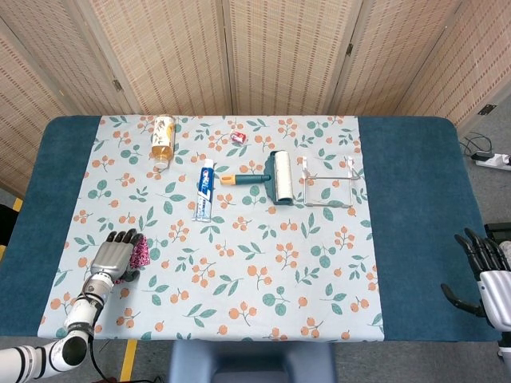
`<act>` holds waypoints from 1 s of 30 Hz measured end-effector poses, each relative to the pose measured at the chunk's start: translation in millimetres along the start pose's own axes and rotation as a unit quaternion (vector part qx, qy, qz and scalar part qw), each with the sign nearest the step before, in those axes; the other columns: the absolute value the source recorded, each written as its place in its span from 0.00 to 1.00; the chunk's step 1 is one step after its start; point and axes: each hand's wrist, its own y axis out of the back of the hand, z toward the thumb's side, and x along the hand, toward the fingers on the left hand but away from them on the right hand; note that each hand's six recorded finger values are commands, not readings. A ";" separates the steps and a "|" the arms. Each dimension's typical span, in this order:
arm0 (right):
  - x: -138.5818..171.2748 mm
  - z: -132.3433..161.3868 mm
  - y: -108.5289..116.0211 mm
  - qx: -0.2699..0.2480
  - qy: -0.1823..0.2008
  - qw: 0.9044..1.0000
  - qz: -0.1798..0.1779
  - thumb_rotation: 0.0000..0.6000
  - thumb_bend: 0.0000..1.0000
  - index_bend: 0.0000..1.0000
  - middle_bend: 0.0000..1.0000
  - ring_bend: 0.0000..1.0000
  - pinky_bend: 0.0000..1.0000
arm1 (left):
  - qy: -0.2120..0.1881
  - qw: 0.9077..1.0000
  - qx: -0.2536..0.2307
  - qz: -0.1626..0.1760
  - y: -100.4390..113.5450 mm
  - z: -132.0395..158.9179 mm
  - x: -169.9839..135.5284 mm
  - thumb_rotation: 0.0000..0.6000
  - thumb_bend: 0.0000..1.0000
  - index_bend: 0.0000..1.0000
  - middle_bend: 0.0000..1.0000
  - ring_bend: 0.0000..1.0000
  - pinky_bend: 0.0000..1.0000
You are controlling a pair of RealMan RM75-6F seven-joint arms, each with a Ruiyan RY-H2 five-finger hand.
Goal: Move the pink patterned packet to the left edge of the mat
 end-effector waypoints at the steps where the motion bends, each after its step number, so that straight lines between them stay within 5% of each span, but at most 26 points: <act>1: 0.0 0.0 -0.1 0.000 0.000 1.000 0.000 0.89 0.34 0.00 0.00 0.00 0.00 | 0.002 1.000 -0.001 -0.001 0.0 -0.5 0.6 0.87 0.36 0.05 0.00 0.00 0.00; 13: 0.2 -0.7 0.0 0.000 -0.001 1.000 0.000 0.89 0.34 0.00 0.00 0.00 0.00 | 0.015 1.000 -0.001 -0.005 -1.6 -4.2 5.2 0.87 0.36 0.05 0.00 0.00 0.00; 30: -0.5 -0.2 0.5 -0.001 0.001 1.000 -0.001 0.89 0.34 0.00 0.00 0.00 0.00 | 0.009 1.000 0.000 0.014 0.6 -0.2 2.1 0.90 0.36 0.19 0.00 0.00 0.00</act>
